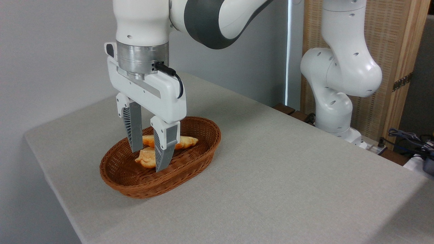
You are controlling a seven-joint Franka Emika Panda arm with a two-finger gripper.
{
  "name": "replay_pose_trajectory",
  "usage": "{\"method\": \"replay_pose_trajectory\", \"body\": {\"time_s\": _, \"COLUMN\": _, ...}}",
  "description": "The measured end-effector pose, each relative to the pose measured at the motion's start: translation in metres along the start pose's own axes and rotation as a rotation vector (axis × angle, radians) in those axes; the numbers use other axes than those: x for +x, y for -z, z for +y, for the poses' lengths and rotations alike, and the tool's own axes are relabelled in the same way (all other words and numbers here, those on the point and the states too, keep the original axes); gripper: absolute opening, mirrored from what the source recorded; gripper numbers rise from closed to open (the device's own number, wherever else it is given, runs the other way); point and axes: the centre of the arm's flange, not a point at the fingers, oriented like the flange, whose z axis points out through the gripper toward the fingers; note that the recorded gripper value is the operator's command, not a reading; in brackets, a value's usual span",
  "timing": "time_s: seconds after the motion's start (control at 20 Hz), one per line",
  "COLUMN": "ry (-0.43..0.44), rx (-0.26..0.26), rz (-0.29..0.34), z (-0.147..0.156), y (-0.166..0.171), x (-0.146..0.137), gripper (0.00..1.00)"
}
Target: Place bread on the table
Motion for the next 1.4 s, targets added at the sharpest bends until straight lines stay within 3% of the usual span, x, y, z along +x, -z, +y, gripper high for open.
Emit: {"method": "replay_pose_trajectory", "body": {"time_s": 1.4, "ry": -0.012, "rx": -0.003, "rz": 0.0, "z": 0.0061, "y": -0.0002, "x": 0.0041, "gripper": 1.0}}
